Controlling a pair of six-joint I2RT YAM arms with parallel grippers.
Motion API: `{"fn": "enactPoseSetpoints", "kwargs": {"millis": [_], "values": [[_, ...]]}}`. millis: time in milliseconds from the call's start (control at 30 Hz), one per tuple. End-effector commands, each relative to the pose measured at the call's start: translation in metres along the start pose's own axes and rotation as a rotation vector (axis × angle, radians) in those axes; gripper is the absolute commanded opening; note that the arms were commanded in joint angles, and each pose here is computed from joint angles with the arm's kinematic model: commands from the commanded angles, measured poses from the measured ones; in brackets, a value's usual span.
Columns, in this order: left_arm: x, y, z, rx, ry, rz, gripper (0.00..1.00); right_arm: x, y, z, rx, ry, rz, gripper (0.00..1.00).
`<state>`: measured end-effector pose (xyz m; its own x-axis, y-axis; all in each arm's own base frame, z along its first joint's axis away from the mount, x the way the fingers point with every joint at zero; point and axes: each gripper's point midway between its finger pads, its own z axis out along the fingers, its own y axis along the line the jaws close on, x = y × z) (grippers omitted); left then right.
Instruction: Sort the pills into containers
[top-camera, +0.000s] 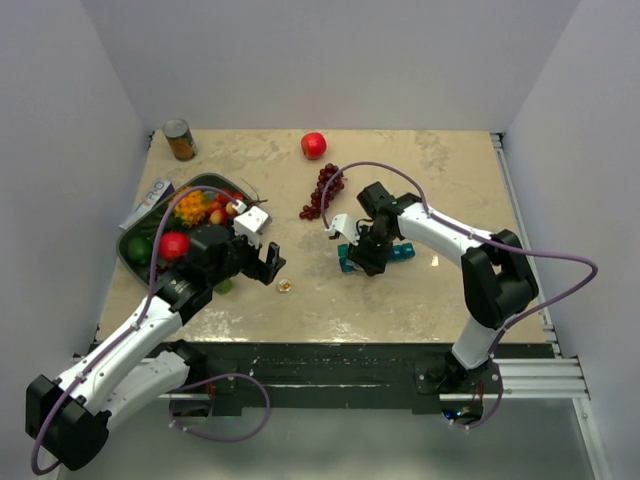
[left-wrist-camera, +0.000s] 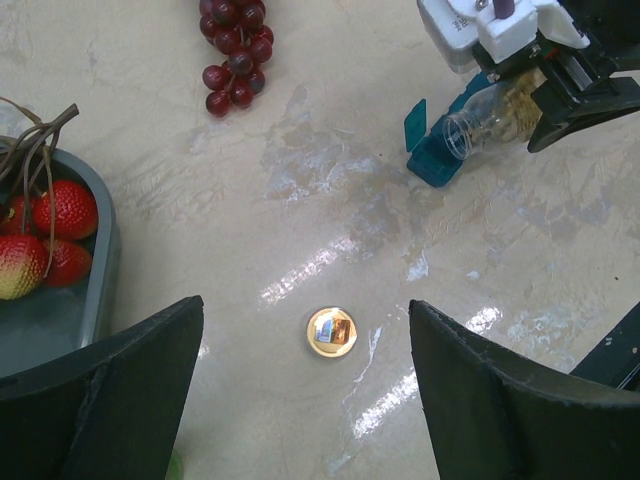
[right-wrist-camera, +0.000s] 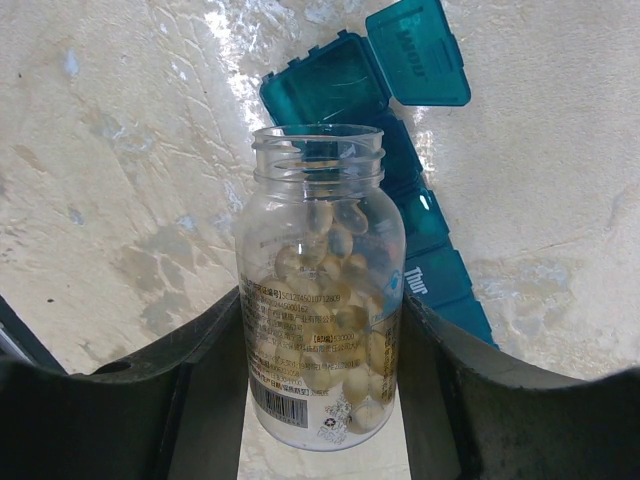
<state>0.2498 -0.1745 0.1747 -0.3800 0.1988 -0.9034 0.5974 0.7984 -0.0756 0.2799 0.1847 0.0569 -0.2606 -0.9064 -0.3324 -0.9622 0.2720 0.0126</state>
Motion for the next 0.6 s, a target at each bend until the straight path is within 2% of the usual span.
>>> {"fn": "enactPoseSetpoints", "kwargs": {"millis": [0,567], "values": [[-0.0147,0.0025,-0.0037,-0.009,-0.047,0.022,0.87,-0.0051,-0.0045,-0.0044,0.019,0.020,0.004,0.00],[-0.0154,0.0018,-0.0043,-0.006,-0.050,0.021,0.87,-0.0049,-0.0060,-0.0045,0.027,0.065,0.005,0.00]]}}
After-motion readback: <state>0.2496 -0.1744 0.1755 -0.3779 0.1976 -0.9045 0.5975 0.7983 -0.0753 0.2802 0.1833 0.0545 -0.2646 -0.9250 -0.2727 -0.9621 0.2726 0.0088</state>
